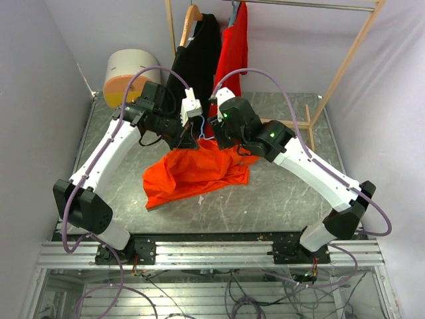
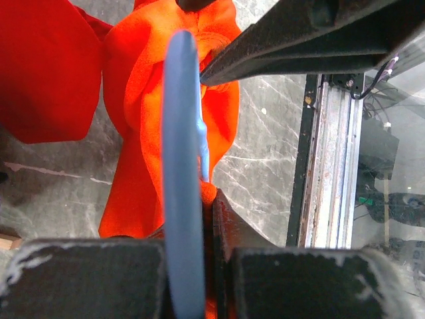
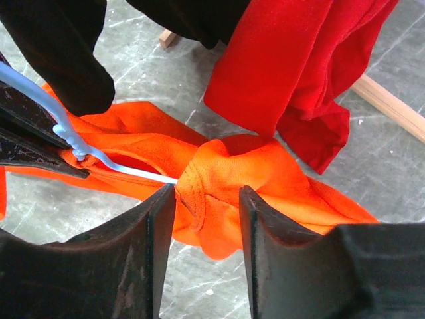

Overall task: Place the t-shirt on the hanger
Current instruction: Place the T-shirt on the hanger, then place the hanger at the clothesline.

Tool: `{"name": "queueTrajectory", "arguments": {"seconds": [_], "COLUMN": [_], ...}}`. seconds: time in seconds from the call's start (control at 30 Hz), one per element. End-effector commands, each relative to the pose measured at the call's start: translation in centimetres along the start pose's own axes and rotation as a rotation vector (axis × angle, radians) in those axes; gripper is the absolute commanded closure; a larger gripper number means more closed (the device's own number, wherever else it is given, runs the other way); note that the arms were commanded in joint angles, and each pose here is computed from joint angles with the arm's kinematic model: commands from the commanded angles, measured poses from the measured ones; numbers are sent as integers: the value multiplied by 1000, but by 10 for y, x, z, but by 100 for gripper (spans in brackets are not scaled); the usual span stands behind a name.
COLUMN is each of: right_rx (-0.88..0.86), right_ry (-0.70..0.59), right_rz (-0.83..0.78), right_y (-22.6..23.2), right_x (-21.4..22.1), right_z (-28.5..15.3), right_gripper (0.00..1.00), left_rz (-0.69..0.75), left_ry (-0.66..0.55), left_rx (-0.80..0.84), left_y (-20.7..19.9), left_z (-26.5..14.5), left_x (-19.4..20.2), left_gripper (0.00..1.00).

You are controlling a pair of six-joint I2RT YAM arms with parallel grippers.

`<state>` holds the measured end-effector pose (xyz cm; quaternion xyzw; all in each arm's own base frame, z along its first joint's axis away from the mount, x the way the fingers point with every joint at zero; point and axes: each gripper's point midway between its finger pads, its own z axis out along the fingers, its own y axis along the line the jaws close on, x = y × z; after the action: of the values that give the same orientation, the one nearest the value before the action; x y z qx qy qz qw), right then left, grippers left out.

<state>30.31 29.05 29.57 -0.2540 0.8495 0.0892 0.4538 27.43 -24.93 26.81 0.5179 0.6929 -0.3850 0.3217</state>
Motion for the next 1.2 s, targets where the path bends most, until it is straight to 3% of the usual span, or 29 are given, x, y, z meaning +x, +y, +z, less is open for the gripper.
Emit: {"name": "queueTrajectory", "arguments": {"seconds": [0.0, 0.27, 0.43, 0.63, 0.8, 1.17], "right_rx": [-13, -30, -84, -362, -547, -564], "right_ry": [-60, -144, -152, -110, -106, -62], "right_rz": [6, 27, 54, -218, -333, -396], "right_y": [2, -13, -46, -34, -9, -9], "right_x": [-20, -42, -37, 6, 33, 49], "right_z": [-6, -38, -47, -64, -77, -60], "right_gripper": [55, 46, 45, 40, 39, 39], "left_rz": [54, 80, 111, 156, 179, 196], "left_ry": [-37, -22, -6, 13, 33, 51], "left_rx": [57, 93, 136, 186, 242, 289], "left_y": [-20, -25, -32, -37, -43, -51], "left_z": [-3, -4, -5, -8, -10, -12], "left_x": [-11, -7, -3, -3, -3, -2], "left_gripper": [93, 93, 93, 93, 93, 93]}}
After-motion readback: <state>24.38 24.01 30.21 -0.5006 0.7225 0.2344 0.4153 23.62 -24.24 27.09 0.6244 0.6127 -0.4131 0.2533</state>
